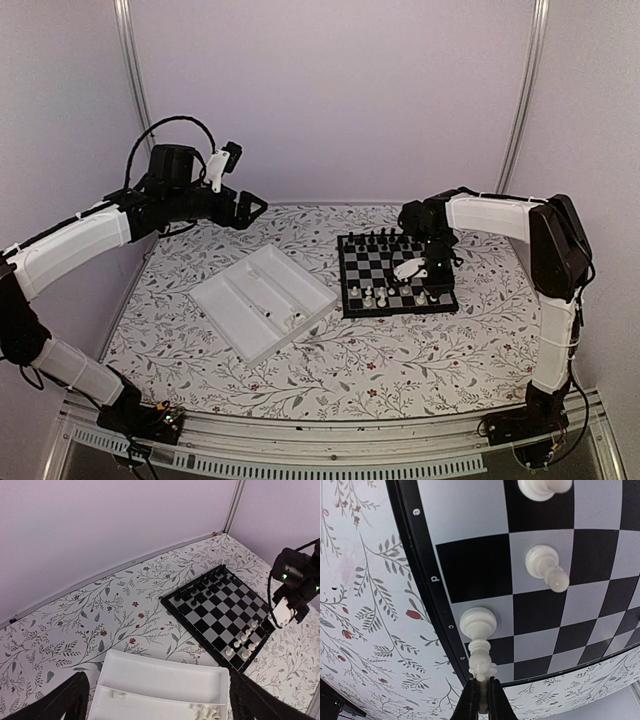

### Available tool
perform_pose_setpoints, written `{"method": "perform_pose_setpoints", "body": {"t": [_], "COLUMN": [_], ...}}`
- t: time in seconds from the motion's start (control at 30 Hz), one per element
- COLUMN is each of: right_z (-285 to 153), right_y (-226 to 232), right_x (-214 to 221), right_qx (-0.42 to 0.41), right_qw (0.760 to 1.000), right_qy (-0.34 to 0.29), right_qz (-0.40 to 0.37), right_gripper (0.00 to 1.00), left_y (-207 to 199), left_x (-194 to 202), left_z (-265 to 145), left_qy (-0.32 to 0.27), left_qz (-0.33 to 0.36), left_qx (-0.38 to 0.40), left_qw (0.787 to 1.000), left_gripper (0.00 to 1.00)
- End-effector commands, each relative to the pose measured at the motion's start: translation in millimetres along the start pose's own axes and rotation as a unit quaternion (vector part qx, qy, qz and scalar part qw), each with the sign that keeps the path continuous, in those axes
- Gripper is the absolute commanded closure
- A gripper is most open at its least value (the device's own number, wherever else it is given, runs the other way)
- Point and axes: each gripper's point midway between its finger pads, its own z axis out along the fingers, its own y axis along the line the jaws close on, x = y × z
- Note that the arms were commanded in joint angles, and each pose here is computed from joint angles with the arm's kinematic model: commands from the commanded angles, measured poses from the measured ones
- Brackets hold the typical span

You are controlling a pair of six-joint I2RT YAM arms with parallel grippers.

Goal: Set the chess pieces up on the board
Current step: Place the chess piece on the chessboard.

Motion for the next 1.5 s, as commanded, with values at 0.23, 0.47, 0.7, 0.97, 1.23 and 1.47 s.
{"method": "perform_pose_setpoints", "body": {"t": [0.23, 0.47, 0.7, 0.97, 1.23, 1.47], "right_z": [4, 8, 12, 11, 5, -42], "right_y": [-1, -1, -5, -9, -10, 0], "right_x": [-6, -6, -5, -7, -7, -2], "right_qx": [-0.010, -0.011, -0.006, 0.004, 0.009, 0.021], "right_qw": [1.000, 1.000, 1.000, 1.000, 1.000, 0.998], "right_qy": [-0.003, 0.002, 0.010, 0.005, -0.001, -0.051], "right_qz": [0.005, 0.004, 0.004, 0.008, 0.014, 0.033], "right_gripper": [0.95, 0.94, 0.90, 0.83, 0.77, 0.48], "left_y": [-6, -7, -8, -11, -9, -1], "left_x": [8, 11, 13, 16, 18, 8], "left_z": [7, 9, 10, 14, 15, 9], "left_qy": [0.011, 0.016, 0.019, 0.025, 0.028, 0.018], "left_qz": [0.002, 0.002, 0.002, -0.001, -0.004, 0.002], "left_qx": [0.020, 0.026, 0.030, 0.040, 0.034, 0.008], "left_qw": [1.000, 1.000, 0.999, 0.999, 0.999, 1.000], "left_gripper": [0.01, 0.01, 0.01, 0.01, 0.00, 0.01]}}
